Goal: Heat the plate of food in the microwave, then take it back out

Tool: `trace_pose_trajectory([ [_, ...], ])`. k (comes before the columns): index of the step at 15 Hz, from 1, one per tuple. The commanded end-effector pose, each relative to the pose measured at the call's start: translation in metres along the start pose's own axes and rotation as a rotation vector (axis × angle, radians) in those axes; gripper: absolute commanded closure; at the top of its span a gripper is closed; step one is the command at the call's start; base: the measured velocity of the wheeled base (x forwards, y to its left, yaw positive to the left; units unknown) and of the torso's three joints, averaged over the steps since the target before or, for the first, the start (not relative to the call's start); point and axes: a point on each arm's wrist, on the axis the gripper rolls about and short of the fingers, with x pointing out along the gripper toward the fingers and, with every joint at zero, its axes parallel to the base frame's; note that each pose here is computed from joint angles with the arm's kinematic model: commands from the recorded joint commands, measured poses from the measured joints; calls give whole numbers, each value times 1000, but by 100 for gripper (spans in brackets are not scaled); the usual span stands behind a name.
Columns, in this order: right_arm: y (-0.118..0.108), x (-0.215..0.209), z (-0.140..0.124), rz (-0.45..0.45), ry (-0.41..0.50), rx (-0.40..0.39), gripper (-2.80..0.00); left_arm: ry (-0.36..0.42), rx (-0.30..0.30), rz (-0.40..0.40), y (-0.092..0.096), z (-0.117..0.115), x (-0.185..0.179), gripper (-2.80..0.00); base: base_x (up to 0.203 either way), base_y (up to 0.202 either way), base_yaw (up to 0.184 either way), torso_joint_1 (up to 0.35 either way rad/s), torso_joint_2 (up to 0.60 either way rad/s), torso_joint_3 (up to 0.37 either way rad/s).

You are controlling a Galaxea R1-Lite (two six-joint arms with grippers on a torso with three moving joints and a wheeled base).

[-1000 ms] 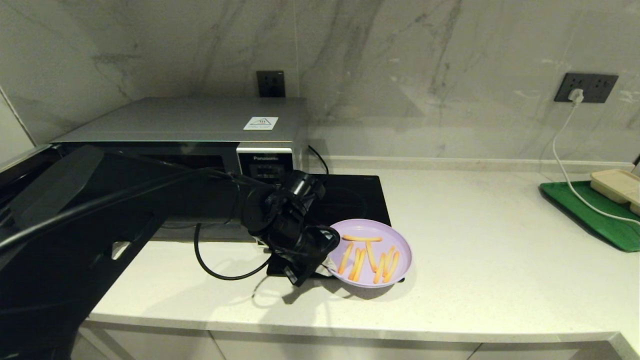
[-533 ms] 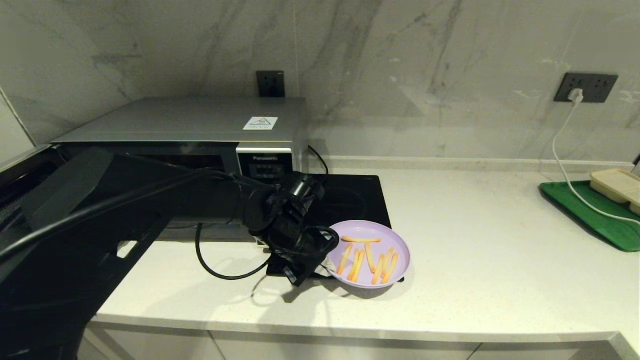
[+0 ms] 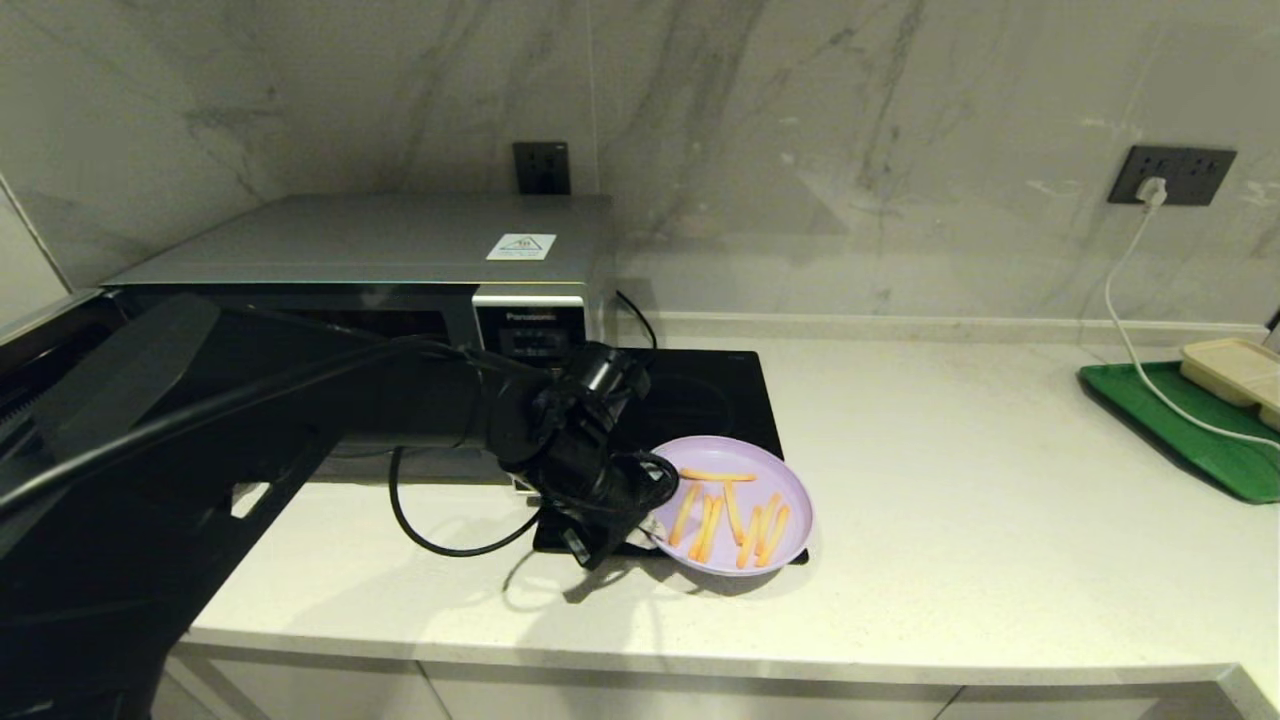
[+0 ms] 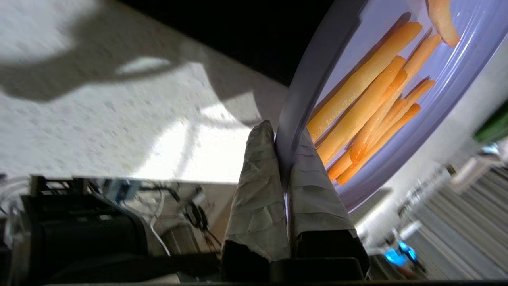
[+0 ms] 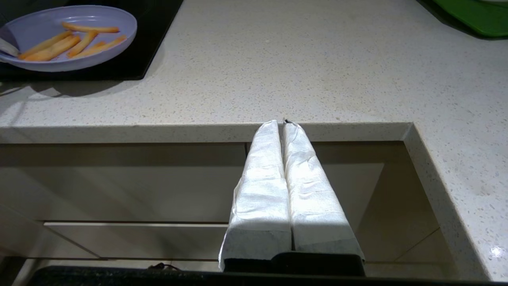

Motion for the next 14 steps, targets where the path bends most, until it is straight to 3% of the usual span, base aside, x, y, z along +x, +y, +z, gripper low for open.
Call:
trace_pose_trajectory([
  [1,0,0,0,0,2,0,0,-52,5,32,1,0,5,0,0,0,0,0,0,0],
  [4,0,0,0,0,2,0,0,-57,19,64,5,1,17,0,0,0,0,0,0,0],
  [14,0,0,0,0,2,0,0,-43,50,53,-6,-2,20,0,0,0,0,0,0,0],
])
